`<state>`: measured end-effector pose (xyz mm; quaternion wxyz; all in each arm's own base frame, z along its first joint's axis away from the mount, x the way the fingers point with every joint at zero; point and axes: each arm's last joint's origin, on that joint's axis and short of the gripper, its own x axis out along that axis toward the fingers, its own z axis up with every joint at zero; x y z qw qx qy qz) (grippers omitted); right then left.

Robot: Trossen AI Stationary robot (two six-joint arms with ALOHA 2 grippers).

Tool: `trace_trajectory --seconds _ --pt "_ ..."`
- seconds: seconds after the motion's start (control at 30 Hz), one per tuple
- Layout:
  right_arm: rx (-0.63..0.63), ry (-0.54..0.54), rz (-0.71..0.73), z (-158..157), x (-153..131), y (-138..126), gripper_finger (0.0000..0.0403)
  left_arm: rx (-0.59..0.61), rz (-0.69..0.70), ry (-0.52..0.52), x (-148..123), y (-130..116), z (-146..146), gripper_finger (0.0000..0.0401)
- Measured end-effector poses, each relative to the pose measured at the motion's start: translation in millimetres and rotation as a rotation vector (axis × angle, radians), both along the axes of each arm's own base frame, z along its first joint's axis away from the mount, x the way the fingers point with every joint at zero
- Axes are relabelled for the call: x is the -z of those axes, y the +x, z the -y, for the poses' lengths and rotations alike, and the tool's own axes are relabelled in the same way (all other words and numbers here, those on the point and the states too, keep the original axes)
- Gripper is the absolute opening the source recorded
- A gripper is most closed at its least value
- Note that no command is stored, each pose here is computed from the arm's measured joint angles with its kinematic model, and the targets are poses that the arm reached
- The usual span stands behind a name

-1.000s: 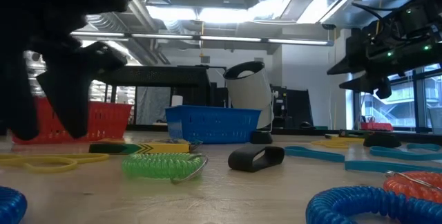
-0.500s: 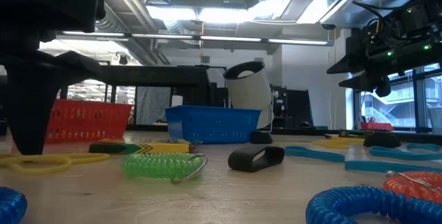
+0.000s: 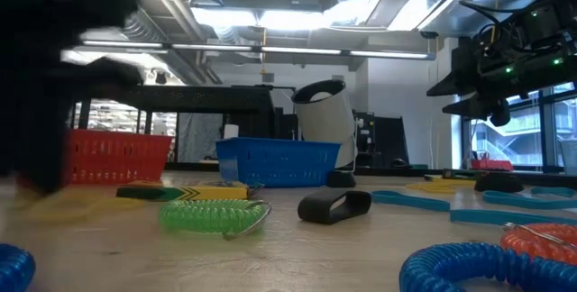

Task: Pick & Place Office Desk Supplies
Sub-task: Put the yellow rubber band into the red bin

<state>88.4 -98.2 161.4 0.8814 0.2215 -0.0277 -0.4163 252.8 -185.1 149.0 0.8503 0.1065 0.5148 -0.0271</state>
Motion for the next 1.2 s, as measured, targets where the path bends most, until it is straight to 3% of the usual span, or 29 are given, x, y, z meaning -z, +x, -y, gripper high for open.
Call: trace_trajectory --seconds 0.2,0.33,0.5,0.8,1.07,1.2 --pt "0.0 0.0 0.0 0 0 0 0.0311 -0.028 0.394 0.179 -56 7 -9 0.0002" --pt "0.0 0.0 -0.001 0 0 0 0.031 -0.145 0.681 0.268 -101 13 -21 0.0003" --pt "-0.001 -0.001 -0.001 0 0 0 0.031 -0.334 0.942 0.225 -149 19 -44 0.0003" --pt "-0.001 -0.001 -0.003 0 0 0 0.031 -0.288 1.117 0.184 -178 37 -86 0.0003" --pt "-0.001 0.0 -0.003 0 0 0 0.031 -0.355 1.112 0.168 -175 50 -118 0.0003" --pt "-0.001 0.0 -0.003 0 0 0 0.031 -0.398 1.04 0.151 -166 50 -125 0.0003"
